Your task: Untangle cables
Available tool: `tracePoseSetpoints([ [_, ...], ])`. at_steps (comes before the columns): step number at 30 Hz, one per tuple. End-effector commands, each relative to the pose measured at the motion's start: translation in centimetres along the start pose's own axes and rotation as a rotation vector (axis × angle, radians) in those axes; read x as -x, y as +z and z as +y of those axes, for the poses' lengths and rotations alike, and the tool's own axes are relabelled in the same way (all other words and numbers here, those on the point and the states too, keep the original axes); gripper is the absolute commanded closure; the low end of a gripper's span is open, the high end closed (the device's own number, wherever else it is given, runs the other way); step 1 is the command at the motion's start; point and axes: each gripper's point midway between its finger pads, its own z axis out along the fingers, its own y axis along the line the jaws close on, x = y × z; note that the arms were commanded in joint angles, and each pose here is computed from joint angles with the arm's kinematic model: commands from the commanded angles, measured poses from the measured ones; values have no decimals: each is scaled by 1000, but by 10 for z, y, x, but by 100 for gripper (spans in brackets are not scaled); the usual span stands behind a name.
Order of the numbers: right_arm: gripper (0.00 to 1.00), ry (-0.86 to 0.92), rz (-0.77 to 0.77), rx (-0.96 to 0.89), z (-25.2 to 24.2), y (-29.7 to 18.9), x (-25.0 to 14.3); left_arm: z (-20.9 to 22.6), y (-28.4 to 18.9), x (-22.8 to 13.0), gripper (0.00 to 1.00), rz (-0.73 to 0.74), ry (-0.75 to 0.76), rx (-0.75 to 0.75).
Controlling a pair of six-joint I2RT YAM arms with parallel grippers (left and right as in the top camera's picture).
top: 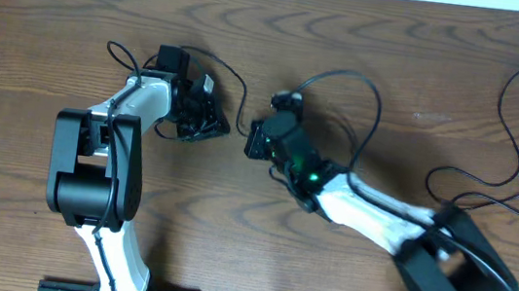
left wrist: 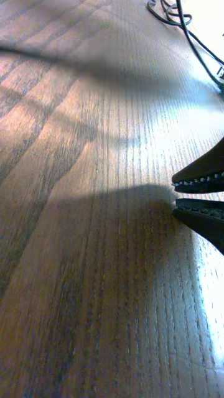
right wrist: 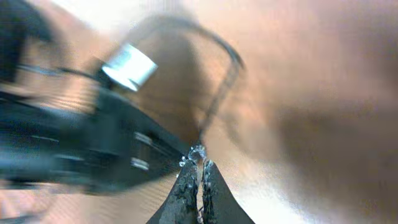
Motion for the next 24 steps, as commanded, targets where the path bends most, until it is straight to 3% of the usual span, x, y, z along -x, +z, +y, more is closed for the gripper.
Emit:
tracePoseSetpoints([
  [1,99,-118,-141,80,29,-33,63,41,19,-13,88,42,-60,138],
  [8,99,-259,-417,97,39,-101,166,41,19,-13,87,42,-60,138],
  [13,99,-197,-592,-44,-3,-149,224,41,19,-13,87,43,-60,138],
  [18,99,-156,-631,-161,-47,-168,246,41,19,-13,87,42,-60,138],
  [24,99,-104,-560,-279,-94,-167,240,41,19,-13,87,42,-60,138],
])
